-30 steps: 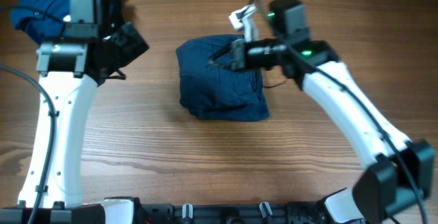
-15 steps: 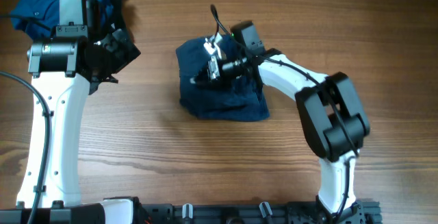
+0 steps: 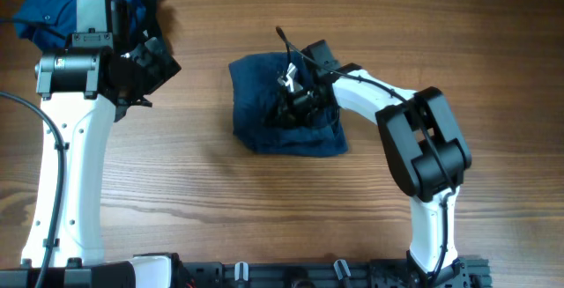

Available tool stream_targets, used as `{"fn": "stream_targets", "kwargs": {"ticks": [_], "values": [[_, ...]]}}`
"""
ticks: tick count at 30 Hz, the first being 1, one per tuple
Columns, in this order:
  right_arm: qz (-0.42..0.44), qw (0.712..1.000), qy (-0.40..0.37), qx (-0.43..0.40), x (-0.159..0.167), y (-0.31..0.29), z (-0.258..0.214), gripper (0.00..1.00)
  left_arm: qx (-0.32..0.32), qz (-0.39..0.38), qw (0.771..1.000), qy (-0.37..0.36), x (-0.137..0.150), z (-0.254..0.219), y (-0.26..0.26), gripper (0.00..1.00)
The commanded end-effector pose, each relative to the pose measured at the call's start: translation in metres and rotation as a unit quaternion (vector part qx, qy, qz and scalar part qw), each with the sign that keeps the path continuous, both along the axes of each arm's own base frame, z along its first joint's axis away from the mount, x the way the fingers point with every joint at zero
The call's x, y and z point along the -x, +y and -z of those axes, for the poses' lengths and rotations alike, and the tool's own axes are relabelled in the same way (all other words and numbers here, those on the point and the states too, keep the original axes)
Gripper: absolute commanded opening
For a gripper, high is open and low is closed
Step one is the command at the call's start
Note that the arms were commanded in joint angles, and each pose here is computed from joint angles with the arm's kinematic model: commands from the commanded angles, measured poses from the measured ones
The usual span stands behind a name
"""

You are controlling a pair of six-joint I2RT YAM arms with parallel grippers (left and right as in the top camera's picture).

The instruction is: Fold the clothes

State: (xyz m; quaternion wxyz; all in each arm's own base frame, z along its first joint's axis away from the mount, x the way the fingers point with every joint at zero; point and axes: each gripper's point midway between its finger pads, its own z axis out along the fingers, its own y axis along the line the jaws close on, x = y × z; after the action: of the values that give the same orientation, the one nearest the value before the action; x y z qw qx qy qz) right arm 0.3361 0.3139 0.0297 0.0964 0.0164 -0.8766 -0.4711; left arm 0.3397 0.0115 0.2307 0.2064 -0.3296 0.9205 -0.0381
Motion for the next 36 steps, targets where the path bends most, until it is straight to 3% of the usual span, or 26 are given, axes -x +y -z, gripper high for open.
{"fn": "stream_targets", "kwargs": {"ticks": [1,4,7,19,27,32,36], "values": [[0.001,0.993,-0.092,-0.075,-0.019,-0.006,-0.090,0.04,0.000,-0.007,1.000,0.006,0.000,0.004,0.002,1.00],[-0.006,0.982,-0.165,-0.095,-0.015,-0.012,-0.144,0.10,0.000,-0.007,1.000,0.006,0.000,0.004,0.002,1.00],[-0.010,0.981,-0.187,-0.058,-0.007,-0.023,-0.148,0.19,0.000,-0.007,1.000,0.007,0.000,0.004,0.002,1.00],[-0.016,0.999,-0.043,-0.029,0.034,-0.033,-0.011,0.18,0.000,-0.007,1.000,0.017,-0.003,0.011,0.002,1.00],[0.032,0.997,0.021,0.068,0.034,-0.051,0.048,0.12,0.000,-0.007,1.000,0.018,-0.002,0.011,0.002,1.00],[0.055,0.997,-0.005,0.056,0.018,-0.057,0.023,0.06,-0.003,-0.004,1.000,0.018,-0.002,0.011,0.003,1.00],[0.061,0.995,-0.083,-0.007,-0.001,-0.057,-0.052,0.07,-0.003,-0.004,1.000,0.018,-0.003,0.011,0.003,1.00]]}}
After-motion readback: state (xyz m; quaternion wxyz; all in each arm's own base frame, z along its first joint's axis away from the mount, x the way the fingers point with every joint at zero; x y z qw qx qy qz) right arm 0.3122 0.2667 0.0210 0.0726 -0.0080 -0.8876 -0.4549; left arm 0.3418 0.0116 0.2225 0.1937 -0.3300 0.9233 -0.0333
